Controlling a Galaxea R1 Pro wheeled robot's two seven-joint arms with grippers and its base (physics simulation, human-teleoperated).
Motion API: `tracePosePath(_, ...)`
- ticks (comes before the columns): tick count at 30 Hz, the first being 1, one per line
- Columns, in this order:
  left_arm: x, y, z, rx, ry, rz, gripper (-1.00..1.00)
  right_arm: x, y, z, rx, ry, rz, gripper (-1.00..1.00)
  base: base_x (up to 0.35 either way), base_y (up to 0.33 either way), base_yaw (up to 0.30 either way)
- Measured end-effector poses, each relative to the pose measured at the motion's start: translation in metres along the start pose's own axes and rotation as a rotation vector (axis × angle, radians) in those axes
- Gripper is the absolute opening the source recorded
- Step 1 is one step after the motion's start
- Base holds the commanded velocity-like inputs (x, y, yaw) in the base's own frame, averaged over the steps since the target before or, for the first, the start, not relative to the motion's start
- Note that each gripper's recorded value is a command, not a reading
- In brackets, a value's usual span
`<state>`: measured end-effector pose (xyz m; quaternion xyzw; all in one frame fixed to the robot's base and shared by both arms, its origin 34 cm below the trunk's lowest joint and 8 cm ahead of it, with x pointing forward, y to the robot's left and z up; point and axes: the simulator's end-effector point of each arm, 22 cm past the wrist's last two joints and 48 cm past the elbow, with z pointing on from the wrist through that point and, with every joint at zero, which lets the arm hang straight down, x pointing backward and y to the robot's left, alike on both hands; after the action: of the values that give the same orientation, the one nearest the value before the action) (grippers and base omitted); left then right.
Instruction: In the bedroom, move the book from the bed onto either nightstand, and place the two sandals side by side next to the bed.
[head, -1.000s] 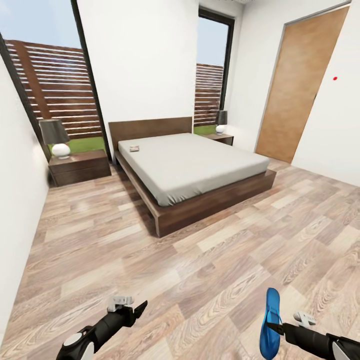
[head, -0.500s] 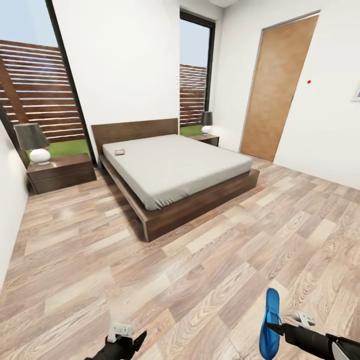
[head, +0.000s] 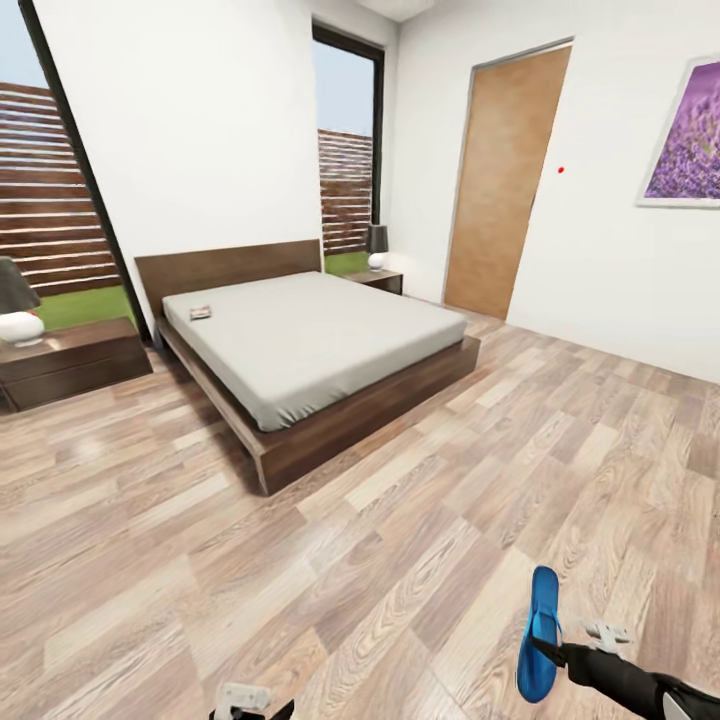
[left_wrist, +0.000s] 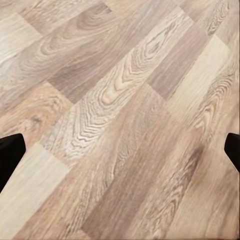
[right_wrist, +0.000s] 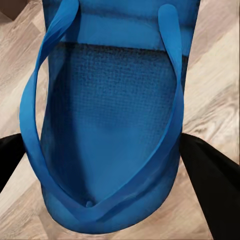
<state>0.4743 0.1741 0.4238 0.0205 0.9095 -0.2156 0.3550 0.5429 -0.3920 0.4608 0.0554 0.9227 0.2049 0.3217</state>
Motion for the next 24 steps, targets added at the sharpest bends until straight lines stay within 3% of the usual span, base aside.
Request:
tracePosePath(3, 0.001, -0.006, 0.002, 0.008, 0.001, -0.004, 1.0, 0.001, -0.002, 0.0, 0.004, -0.01, -0.011, -1.0, 0.0, 0.0, -0.118)
tracePosePath(9, 0.001, -0.009, 0.003, 0.01, 0.0, -0.007, 1.0, 0.032, -0.012, -0.005, 0.034, 0.034, 0.031, -1.0, 0.0, 0.0, -0.02)
tracePosePath(16, 0.002, -0.009, 0.003, 0.01, 0.001, -0.008, 1.0, 0.035, -0.013, -0.005, 0.037, 0.036, 0.038, -1.0, 0.0, 0.0, -0.008)
tracePosePath(24, 0.002, -0.01, 0.003, 0.011, 0.001, -0.01, 1.0, 0.036, -0.012, -0.005, 0.035, 0.038, 0.038, -1.0, 0.0, 0.0, -0.251)
